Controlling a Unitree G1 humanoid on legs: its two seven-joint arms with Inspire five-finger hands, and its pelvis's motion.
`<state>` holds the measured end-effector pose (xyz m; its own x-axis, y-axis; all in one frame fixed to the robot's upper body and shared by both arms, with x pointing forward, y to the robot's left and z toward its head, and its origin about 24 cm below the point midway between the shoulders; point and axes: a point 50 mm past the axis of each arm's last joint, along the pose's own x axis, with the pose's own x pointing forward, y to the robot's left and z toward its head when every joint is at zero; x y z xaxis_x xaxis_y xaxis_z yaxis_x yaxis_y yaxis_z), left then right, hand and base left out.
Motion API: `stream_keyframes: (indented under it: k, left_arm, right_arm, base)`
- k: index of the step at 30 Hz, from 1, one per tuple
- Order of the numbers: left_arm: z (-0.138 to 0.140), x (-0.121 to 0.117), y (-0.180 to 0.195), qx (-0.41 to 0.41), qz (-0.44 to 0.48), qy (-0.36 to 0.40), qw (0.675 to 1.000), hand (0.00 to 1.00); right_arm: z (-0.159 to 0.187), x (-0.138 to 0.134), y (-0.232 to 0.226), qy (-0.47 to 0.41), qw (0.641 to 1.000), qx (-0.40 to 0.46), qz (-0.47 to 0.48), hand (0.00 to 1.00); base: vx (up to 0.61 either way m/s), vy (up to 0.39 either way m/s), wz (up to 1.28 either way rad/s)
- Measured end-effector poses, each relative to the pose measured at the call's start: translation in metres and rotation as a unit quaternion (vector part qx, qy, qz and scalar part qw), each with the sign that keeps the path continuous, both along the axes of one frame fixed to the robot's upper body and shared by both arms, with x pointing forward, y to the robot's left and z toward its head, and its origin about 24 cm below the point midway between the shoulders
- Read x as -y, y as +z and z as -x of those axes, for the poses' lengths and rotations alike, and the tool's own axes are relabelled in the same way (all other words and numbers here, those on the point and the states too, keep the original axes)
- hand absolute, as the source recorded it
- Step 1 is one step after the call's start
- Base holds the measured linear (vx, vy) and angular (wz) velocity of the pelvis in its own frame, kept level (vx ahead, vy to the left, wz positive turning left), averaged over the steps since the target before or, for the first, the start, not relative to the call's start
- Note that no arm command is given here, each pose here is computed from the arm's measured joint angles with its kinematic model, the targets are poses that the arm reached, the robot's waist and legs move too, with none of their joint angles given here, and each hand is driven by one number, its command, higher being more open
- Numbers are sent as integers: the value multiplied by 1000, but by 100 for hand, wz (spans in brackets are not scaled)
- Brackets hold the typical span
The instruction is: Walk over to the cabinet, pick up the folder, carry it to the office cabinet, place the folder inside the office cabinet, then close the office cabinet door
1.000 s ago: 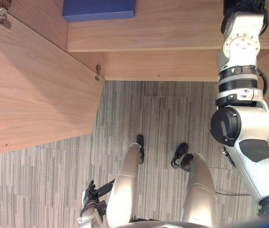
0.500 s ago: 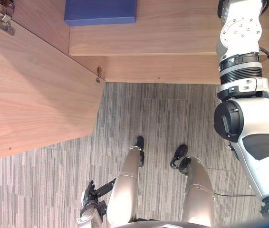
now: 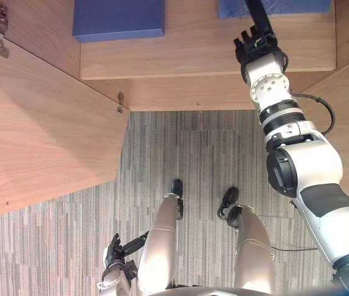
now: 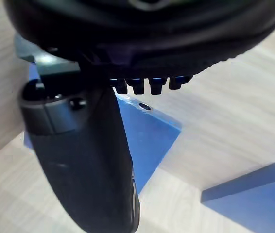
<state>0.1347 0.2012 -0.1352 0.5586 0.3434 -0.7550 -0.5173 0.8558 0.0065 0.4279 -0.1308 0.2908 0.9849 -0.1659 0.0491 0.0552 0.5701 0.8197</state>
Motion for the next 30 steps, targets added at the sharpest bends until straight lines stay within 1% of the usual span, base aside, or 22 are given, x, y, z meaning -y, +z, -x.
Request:
stream_keyframes:
  k: [6, 8, 13, 15, 16, 18, 19, 20, 21, 22, 23, 24, 25, 27, 30]
  left_arm:
    - [-2, -4, 2, 5, -10, -11, 1000, 100]
    - [-4, -5, 4, 9, -12, -15, 1000, 100]
    - [-11, -5, 9, 30, -11, -23, 999, 100]
    - [-13, -5, 10, 38, -13, -28, 999, 100]
    - [-13, -6, 11, 39, -13, -28, 999, 100]
    - [-13, -6, 11, 42, -13, -29, 999, 100]
    - [-13, -6, 11, 43, -13, -30, 999, 100]
    - [-14, -6, 11, 44, -13, -31, 998, 100]
    - [-14, -6, 12, 47, -13, -33, 998, 100]
    - [-16, -6, 13, 50, -15, -38, 998, 100]
    - [-16, -6, 14, 51, -18, -43, 998, 100]
    - [-17, -6, 15, 54, -22, -50, 997, 100]
    - [-18, -5, 16, 58, -23, -61, 996, 100]
    - [-19, -5, 18, 63, -24, -77, 995, 100]
    - [-18, -5, 19, 66, -26, -96, 993, 100]
  right_arm:
    - [-3, 1, -17, 6, 998, -28, 62, 100]
    - [-4, 2, -23, 6, 994, -40, 102, 100]
    - [-5, 8, -24, 9, 989, -40, 144, 100]
    - [-5, 11, -23, 4, 981, -36, 190, 100]
    - [-5, 12, -22, 3, 980, -34, 198, 100]
    - [-5, 18, -22, -6, 965, -35, 259, 100]
    - [-5, 21, -21, -11, 953, -35, 301, 100]
    - [-5, 23, -20, -13, 946, -35, 321, 100]
    - [-5, 26, -20, -16, 926, -35, 377, 100]
    - [-5, 29, -20, -17, 893, -38, 448, 100]
    - [-5, 31, -20, -17, 872, -40, 487, 100]
    - [-5, 33, -22, -18, 841, -44, 539, 100]
    - [-4, 38, -27, -18, 800, -51, 597, 100]
    - [-3, 45, -40, -19, 750, -69, 657, 100]
    - [-1, 59, -57, -30, 734, -93, 672, 100]
  base:
    - [-28, 3, -5]
    - [-40, -1, -2]
    - [-63, -3, -1]
    - [-58, -4, -3]
    - [-56, -3, -2]
    - [-19, -1, 0]
    - [0, 0, 0]
    - [0, 0, 0]
    - [0, 0, 0]
    - [0, 0, 0]
    - [0, 0, 0]
    - [0, 0, 0]
    - [0, 0, 0]
    - [0, 0, 0]
    - [-4, 3, -3]
